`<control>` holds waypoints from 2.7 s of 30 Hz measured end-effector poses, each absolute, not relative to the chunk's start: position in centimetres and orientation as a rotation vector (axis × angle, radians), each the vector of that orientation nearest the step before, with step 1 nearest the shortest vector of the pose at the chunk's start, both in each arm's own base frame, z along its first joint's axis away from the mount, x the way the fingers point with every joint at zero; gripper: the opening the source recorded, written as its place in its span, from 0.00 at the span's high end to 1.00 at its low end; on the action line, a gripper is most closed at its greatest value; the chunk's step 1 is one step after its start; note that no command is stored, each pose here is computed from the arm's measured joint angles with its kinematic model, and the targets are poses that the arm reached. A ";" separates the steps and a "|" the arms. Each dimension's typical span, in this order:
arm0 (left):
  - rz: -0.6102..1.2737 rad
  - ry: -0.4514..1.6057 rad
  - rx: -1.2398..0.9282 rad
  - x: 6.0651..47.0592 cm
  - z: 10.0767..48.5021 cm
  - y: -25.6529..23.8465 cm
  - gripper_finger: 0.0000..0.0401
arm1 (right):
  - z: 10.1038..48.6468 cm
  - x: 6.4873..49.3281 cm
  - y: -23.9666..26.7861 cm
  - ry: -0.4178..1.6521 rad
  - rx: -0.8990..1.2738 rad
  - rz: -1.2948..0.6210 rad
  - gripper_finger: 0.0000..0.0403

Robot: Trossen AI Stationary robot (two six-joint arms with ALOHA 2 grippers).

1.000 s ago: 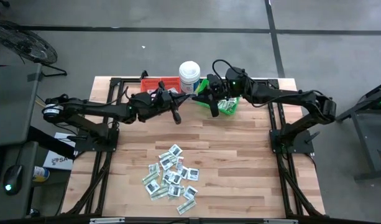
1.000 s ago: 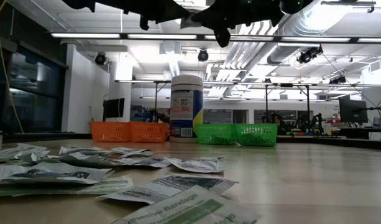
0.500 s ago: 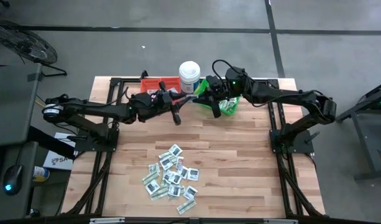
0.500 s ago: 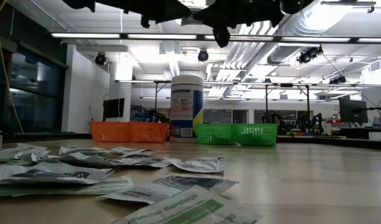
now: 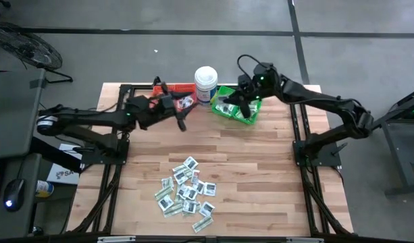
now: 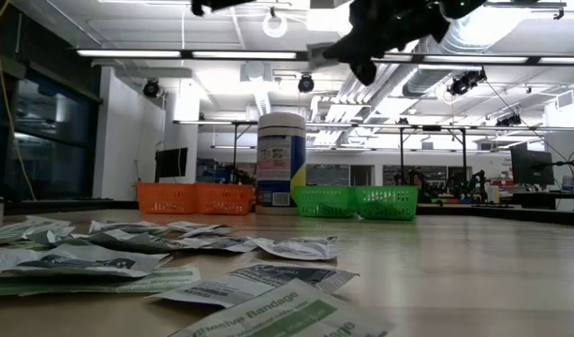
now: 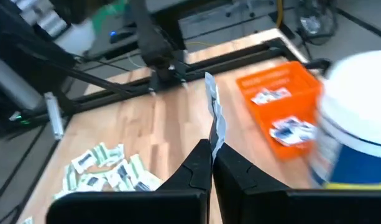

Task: Pick & Place First Aid Supplies
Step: Put the black towelette pack into the left green bin

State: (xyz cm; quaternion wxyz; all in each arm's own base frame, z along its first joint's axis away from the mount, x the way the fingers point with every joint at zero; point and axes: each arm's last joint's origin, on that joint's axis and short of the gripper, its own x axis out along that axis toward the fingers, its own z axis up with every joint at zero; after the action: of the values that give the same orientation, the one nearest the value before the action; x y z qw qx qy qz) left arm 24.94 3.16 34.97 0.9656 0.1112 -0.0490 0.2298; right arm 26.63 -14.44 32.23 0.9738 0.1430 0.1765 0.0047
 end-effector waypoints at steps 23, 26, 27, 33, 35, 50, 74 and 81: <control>0.500 0.034 0.328 14.9 37.5 2.4 0.54 | 26.5 26.4 -19.8 0.718 0.383 -0.301 1.00; 0.495 0.022 0.327 13.9 37.8 2.3 0.54 | 25.6 27.6 -21.3 0.787 0.436 -0.310 1.00; 0.488 0.028 0.331 13.6 37.7 2.3 0.54 | 25.5 27.9 -21.9 0.811 0.443 -0.309 1.00; 0.431 0.083 0.332 12.3 37.2 2.0 0.54 | 24.8 29.7 -25.0 0.983 0.488 -0.277 1.00; 0.405 0.102 0.333 12.1 37.0 2.0 0.54 | 24.7 30.0 -26.0 1.043 0.492 -0.266 1.00; 0.247 0.196 0.322 9.7 35.7 1.4 0.54 | 21.8 31.8 -27.8 1.239 0.518 -0.149 1.00; 0.272 0.234 0.267 10.4 35.4 1.5 0.54 | 26.4 28.5 -28.4 1.160 0.472 -0.264 0.65; 0.223 0.297 0.239 11.9 34.7 1.5 0.54 | 30.8 26.3 -26.5 1.136 0.424 -0.318 0.66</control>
State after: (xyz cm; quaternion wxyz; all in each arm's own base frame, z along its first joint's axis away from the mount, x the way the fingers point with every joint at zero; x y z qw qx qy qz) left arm 11.89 1.51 34.71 0.9758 0.1183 0.1471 0.1107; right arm 26.31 -26.52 30.80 0.8099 0.1983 0.5315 -0.1490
